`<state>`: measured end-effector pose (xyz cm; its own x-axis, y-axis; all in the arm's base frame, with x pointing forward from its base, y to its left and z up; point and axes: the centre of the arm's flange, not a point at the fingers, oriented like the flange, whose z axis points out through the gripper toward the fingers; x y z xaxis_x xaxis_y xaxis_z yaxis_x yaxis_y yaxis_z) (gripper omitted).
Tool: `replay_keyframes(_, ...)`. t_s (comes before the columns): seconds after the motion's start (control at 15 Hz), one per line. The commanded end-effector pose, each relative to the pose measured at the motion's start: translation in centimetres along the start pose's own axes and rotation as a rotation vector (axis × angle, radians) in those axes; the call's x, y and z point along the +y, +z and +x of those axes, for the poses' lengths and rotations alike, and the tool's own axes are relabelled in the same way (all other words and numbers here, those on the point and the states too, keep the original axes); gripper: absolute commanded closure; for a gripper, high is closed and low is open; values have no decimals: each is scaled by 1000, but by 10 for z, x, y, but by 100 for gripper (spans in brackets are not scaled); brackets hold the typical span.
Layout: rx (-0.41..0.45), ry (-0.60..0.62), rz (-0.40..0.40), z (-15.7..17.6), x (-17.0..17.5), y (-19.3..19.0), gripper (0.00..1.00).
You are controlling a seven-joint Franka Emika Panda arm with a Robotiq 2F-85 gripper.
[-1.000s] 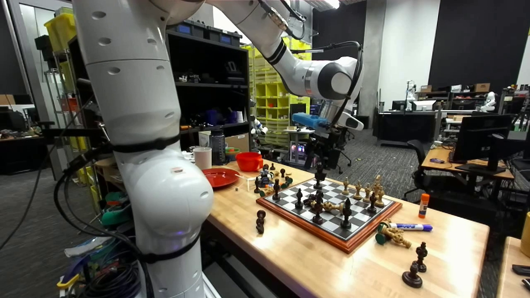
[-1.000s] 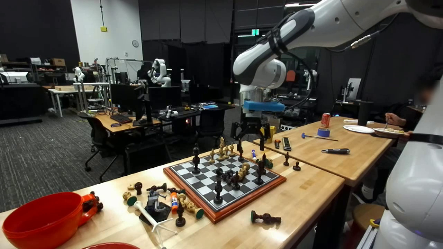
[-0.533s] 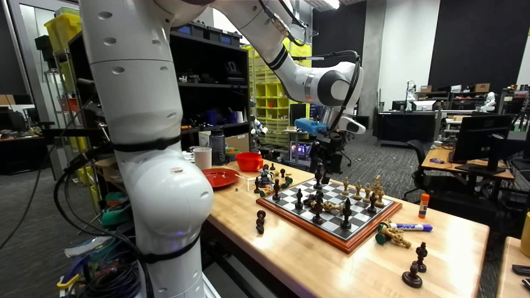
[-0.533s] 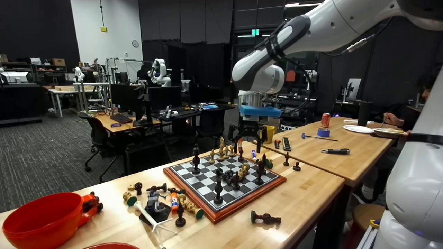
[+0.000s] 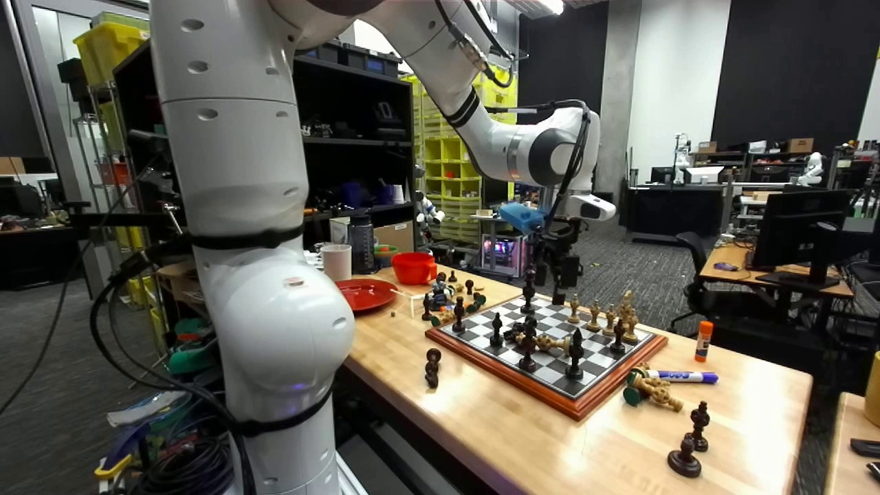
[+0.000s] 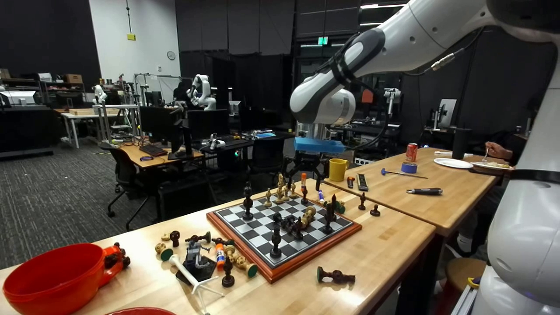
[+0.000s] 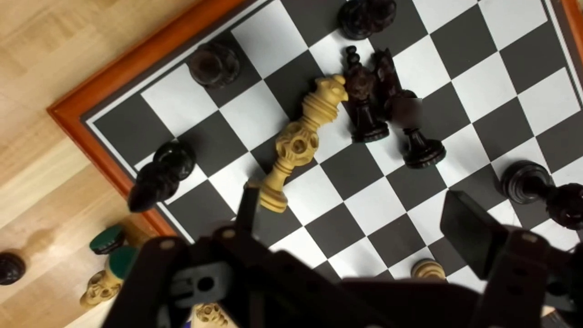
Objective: Pick up the white king chess piece and put it on the table, pick up the white king chess piece and put it on the chess board a box in front and two to the right of the black king chess piece
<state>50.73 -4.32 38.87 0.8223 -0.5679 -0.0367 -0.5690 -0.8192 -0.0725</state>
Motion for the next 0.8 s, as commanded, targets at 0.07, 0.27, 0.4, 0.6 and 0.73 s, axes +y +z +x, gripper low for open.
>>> replay_keyframes(0.07,1,2,0,0,0,0,0)
replay_keyframes(0.27,15,46,-4,-3,4,6,0)
replay_keyframes(0.4,15,73,-8,-5,5,18,0)
replay_keyframes(0.6,15,113,1,-5,8,37,0)
replay_keyframes(0.73,11,140,-6,-4,10,49,0)
